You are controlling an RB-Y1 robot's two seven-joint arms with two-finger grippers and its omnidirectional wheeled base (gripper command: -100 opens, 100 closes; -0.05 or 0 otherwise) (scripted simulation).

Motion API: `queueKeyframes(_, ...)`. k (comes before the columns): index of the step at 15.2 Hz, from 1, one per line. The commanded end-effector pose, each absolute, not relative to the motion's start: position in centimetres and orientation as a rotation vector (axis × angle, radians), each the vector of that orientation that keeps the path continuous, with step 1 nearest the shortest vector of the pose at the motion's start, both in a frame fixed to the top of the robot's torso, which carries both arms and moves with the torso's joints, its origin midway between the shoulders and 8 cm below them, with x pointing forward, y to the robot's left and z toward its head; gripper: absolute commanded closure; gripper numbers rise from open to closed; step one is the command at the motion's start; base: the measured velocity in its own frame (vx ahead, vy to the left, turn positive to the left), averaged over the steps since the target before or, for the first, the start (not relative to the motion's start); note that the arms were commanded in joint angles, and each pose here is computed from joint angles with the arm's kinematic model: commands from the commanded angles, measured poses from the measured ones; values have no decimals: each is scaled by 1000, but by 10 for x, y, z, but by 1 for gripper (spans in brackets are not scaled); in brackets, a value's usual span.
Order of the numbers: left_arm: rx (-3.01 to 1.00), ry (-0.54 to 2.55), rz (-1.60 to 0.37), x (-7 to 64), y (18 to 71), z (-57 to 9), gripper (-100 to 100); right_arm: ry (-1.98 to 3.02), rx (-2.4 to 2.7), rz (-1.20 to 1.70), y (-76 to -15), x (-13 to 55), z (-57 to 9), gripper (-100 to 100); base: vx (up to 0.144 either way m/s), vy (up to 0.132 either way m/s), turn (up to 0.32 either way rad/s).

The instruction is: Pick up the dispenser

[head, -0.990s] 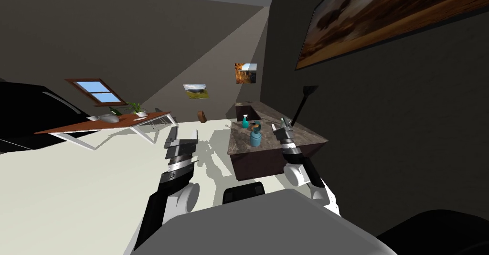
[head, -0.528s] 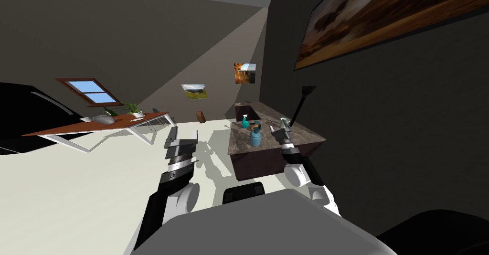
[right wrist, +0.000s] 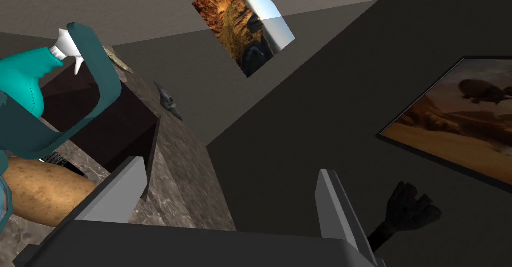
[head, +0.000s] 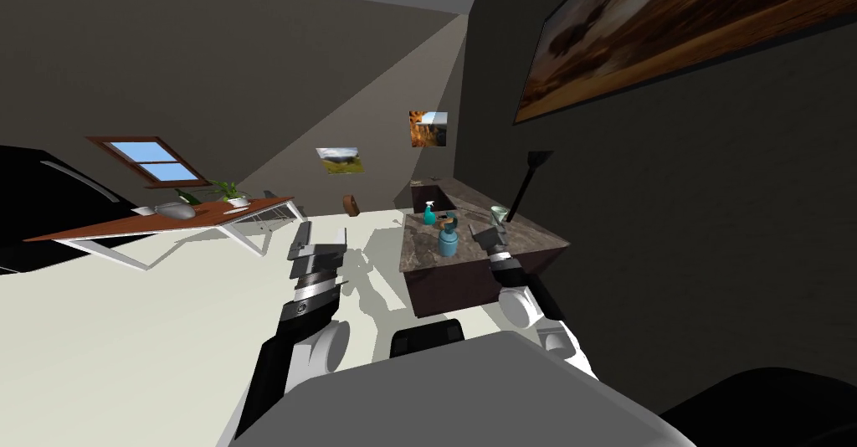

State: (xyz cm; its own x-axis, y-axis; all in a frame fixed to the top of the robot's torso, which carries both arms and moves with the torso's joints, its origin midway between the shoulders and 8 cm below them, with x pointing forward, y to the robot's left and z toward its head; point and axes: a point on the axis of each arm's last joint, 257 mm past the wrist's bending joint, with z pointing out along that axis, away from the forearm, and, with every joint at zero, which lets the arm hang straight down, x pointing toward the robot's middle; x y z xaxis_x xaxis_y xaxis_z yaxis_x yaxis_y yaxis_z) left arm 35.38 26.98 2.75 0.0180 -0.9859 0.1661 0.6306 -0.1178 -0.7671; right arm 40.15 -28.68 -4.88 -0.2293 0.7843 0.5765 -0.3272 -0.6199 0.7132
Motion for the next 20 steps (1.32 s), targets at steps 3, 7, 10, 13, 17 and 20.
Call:
queueKeyframes(3, -827, 570, -1510, 354, 270, 27, 0, 558, 1369, 1989, -284, 405, -60, -100, 9, 4, -5)
queueKeyframes(7, -827, 570, -1510, 354, 270, 27, 0, 520, 1508, 2081, -277, 410, -78, -100, 11, 1, 1)
queueKeyframes(10, -827, 570, -1510, 354, 270, 27, 0, 492, 1586, 2130, -273, 412, -87, -100, 11, 0, 7)
queueKeyframes(13, -827, 570, -1510, 354, 270, 27, 0, 471, 1658, 2172, -268, 414, -95, -100, 16, -8, 16)
queueKeyframes(17, -827, 570, -1510, 354, 270, 27, 0, 431, 1797, 2245, -257, 416, -111, -100, 19, -11, 28)
queueKeyframes(20, -827, 570, -1510, 354, 270, 27, 0, 413, 1864, 2276, -252, 416, -118, -100, 19, -12, 22)
